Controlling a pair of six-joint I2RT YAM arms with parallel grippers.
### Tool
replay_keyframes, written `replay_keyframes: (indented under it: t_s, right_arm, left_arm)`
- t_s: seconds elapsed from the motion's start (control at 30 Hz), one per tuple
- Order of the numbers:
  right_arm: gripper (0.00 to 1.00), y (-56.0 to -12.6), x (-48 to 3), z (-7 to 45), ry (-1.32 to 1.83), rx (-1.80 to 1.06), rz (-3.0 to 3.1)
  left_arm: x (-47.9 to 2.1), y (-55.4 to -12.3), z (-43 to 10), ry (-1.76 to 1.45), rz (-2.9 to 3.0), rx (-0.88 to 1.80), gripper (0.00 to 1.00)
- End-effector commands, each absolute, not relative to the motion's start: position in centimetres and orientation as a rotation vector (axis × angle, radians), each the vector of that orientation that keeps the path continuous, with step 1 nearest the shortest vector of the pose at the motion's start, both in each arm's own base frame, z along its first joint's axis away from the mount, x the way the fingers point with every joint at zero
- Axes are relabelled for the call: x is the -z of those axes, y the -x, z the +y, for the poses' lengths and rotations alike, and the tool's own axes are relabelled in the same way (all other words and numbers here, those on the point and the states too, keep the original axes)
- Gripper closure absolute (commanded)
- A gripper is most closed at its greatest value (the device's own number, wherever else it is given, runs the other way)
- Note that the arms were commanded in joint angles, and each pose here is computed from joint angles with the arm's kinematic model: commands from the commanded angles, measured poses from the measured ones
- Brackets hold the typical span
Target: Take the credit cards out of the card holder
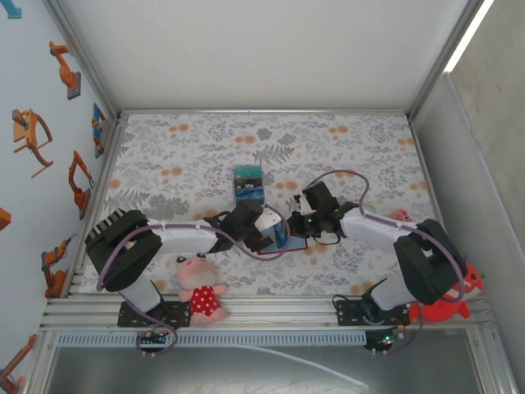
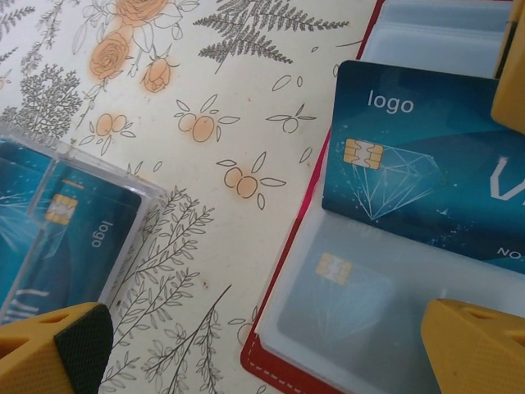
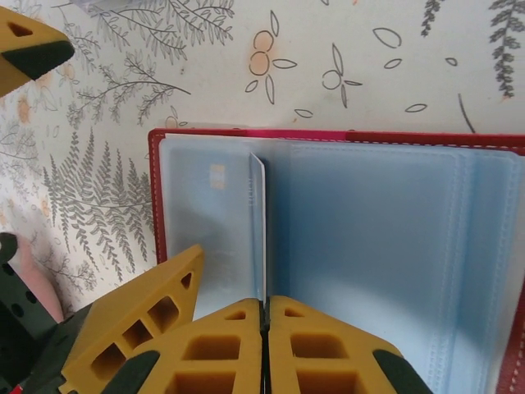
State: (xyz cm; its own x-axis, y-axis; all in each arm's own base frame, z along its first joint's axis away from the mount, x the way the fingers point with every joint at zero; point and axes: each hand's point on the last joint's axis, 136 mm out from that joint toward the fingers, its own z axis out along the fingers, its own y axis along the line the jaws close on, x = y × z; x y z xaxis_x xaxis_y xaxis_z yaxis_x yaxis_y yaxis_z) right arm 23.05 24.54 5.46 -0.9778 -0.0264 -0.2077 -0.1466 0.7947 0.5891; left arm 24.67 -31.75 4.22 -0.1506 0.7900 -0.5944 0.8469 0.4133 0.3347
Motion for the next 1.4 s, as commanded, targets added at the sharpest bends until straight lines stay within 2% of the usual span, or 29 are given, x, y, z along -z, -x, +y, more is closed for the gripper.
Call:
replay_keyframes:
  t_s: [0.0, 0.3, 0.77, 1.0, 1.2, 1.37]
  right_arm:
    - [0.91, -23.4, -6.0, 24.0, 0.141, -0.893, 2.796]
    - [0.83, -23.4, -6.2, 25.0, 0.160, -0.936, 2.775]
    - [0.82, -23.0, -5.3, 26.7, 0.182, -0.986, 2.773]
    - [0.91, -23.2, -4.7, 25.7, 0.185, -0.883, 2.786]
    - [0.99, -23.8, -6.9, 25.3, 0.253, -0.836, 2.716]
    - [1.00, -24.0, -9.0, 25.2, 0.349, -0.810, 2.656]
  left_arm:
    - [-4.6, -25.0, -32.6, -1.397, 1.926, 0.104, 0.03]
    - [-4.2, -24.8, -32.4, -1.403, 1.935, 0.094, 0.03]
    - [-4.1, -24.6, -32.6, -1.404, 1.937, 0.102, 0.03]
    - [-5.2, -24.8, -32.5, -1.364, 1.914, 0.104, 0.03]
    - [-8.2, -25.5, -32.2, -1.268, 1.857, 0.104, 0.03]
    - [-11.6, -25.9, -31.4, -1.164, 1.807, 0.117, 0.03]
